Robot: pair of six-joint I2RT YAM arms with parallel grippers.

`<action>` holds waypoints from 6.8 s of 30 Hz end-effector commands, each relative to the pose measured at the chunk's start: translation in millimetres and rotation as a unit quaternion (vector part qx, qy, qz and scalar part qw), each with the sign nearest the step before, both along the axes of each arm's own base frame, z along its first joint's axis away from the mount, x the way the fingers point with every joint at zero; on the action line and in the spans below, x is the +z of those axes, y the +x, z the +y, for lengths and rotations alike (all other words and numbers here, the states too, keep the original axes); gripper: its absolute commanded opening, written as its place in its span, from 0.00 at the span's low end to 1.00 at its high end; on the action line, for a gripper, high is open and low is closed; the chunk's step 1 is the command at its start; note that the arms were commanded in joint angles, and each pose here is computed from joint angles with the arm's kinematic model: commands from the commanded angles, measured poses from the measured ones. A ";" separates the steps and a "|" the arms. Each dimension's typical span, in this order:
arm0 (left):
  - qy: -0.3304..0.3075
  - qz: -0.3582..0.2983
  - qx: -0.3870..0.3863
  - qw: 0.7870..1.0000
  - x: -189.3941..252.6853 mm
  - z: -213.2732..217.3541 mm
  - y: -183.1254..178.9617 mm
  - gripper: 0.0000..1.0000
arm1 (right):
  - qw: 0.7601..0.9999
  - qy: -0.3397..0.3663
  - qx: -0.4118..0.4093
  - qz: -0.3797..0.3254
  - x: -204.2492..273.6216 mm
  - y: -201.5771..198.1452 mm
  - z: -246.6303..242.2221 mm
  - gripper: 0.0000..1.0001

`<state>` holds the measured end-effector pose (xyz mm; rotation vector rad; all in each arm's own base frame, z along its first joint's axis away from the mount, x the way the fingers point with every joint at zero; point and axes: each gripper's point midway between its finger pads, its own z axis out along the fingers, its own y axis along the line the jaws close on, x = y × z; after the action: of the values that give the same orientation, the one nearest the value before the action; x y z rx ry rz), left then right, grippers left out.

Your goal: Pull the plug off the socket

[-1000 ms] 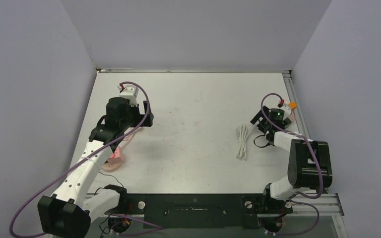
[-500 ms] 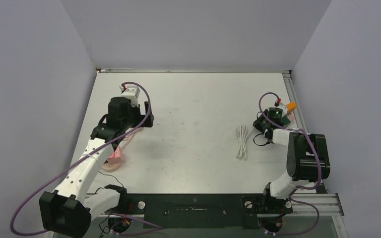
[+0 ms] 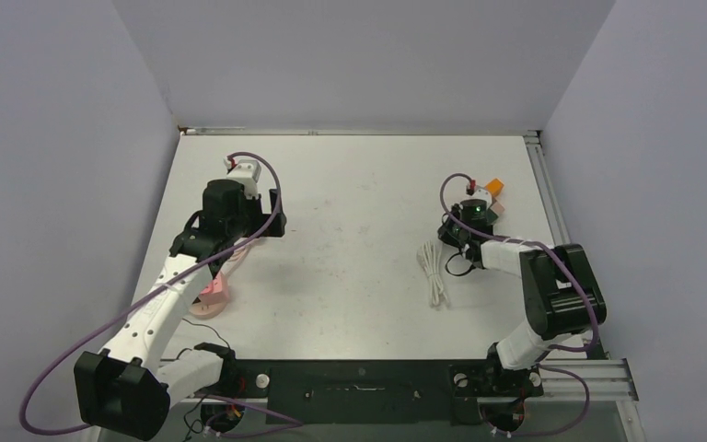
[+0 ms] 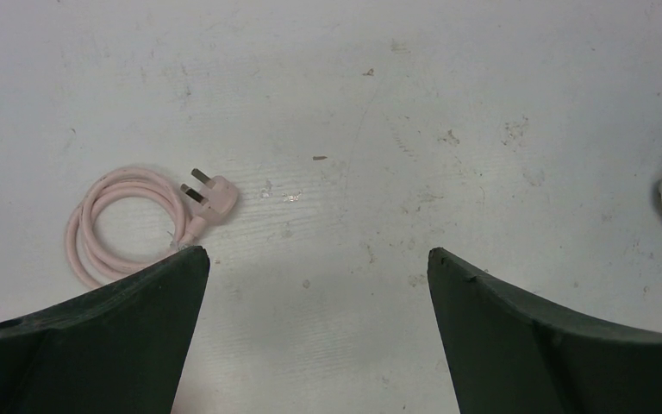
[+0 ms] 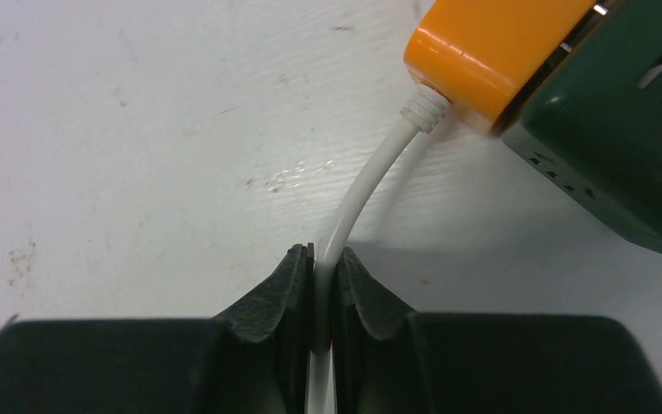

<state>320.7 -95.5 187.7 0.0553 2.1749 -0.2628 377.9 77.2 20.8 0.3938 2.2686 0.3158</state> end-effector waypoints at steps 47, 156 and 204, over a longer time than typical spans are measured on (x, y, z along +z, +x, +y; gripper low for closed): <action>-0.167 0.144 -0.074 0.973 -59.2 -110.2 59.4 0.96 | 0.964 -0.044 0.156 -0.210 125.5 -20.3 127.3 0.94; -0.251 0.060 -0.252 0.933 -18.2 -204.5 38.3 0.00 | 0.874 0.184 0.364 -0.264 121.4 -78.6 201.1 0.54; -0.259 0.067 -0.286 0.920 -16.0 -217.6 29.1 0.00 | 0.870 0.205 0.383 -0.232 102.4 -81.1 223.7 0.22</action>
<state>343.0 -294.3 127.7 0.3129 2.2543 -1.0968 291.8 294.5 102.5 -0.3469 1.8538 1.1467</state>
